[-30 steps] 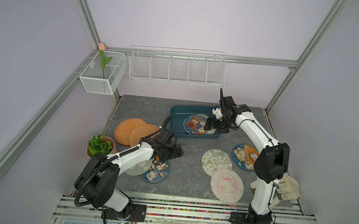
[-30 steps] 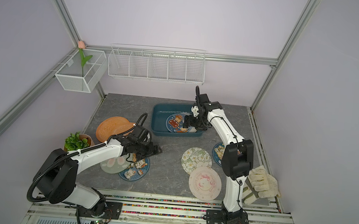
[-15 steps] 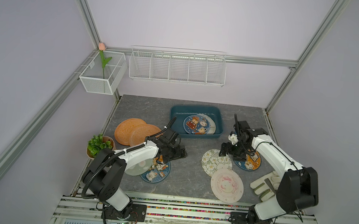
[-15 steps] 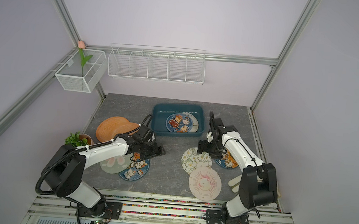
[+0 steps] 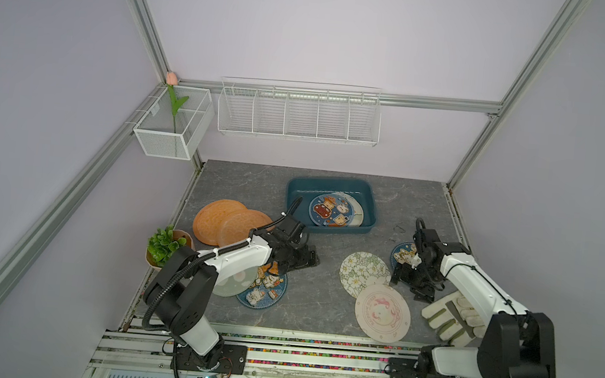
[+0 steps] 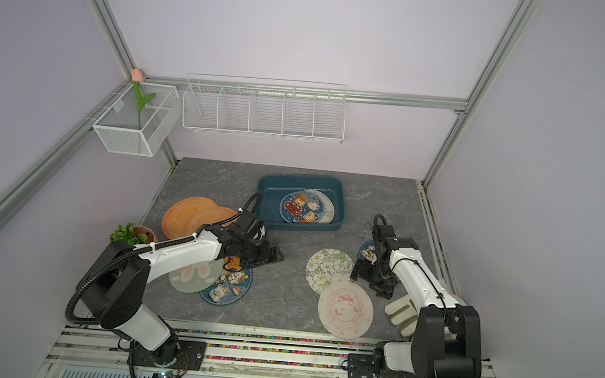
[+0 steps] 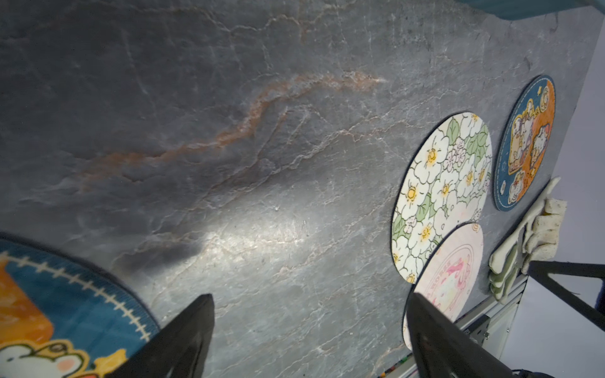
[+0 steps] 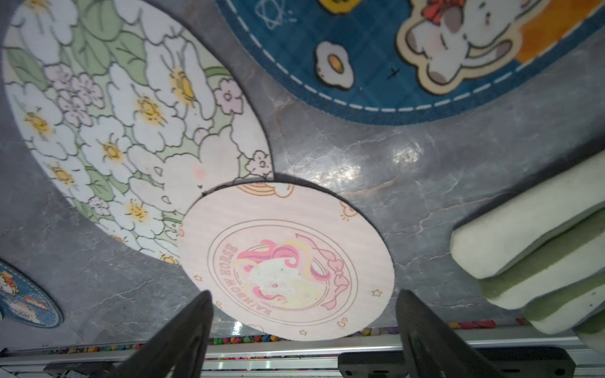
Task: Put the coasters into the storage box
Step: Place the coaster in the storage box, then pick up the coaster from the center of the board.
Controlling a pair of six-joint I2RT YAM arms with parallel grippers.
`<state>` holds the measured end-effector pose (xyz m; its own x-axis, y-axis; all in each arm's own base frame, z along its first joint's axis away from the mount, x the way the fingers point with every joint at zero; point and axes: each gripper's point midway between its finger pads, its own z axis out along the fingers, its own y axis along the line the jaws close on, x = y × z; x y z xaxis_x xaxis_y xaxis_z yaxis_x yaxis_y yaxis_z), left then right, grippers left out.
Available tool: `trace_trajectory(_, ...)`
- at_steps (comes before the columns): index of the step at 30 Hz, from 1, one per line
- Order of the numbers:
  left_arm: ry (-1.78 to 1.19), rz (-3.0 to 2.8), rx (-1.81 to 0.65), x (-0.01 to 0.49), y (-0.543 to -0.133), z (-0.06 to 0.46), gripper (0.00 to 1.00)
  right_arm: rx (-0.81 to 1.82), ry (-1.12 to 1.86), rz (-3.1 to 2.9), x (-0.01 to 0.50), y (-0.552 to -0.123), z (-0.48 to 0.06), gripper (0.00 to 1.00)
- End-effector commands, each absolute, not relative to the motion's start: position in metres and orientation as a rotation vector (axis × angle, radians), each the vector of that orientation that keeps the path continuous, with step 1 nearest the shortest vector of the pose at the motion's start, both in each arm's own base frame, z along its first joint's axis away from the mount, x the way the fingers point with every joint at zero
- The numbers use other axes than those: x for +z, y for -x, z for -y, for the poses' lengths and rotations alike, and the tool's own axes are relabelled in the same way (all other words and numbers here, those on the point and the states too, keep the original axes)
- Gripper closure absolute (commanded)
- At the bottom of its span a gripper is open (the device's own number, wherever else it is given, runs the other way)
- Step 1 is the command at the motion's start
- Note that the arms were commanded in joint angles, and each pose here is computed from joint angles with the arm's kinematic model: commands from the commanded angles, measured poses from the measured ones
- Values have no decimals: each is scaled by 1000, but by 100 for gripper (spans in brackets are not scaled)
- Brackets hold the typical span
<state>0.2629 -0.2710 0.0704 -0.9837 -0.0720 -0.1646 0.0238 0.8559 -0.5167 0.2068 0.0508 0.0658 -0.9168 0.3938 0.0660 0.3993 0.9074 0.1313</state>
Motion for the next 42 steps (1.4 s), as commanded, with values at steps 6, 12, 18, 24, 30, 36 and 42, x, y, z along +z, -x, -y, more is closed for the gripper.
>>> trace_trajectory(6, -3, -2842, -819, 77, -266, 278, 9, -196, 904, 2943, 49, -179, -40, 11)
trace_trajectory(12, -12, -2846, -825, 76, -266, 281, 8, -210, 970, 2922, 36, -167, -40, 11)
trace_trajectory(18, -20, -2848, -828, 77, -267, 282, 8, -268, 1015, 2930, 28, -161, -44, 9)
trace_trajectory(24, -29, -2849, -826, 77, -267, 283, 8, -313, 1005, 2933, 20, -156, -53, 4)
trace_trajectory(30, -33, -2848, -825, 78, -268, 283, 8, -325, 976, 2948, 18, -157, -63, 0)
trace_trajectory(36, -33, -2843, -819, 80, -268, 282, 8, -335, 925, 2955, 15, -159, -76, 10)
trace_trajectory(42, -33, -2843, -813, 80, -266, 279, 8, -351, 925, 2976, 17, -162, -79, 31)
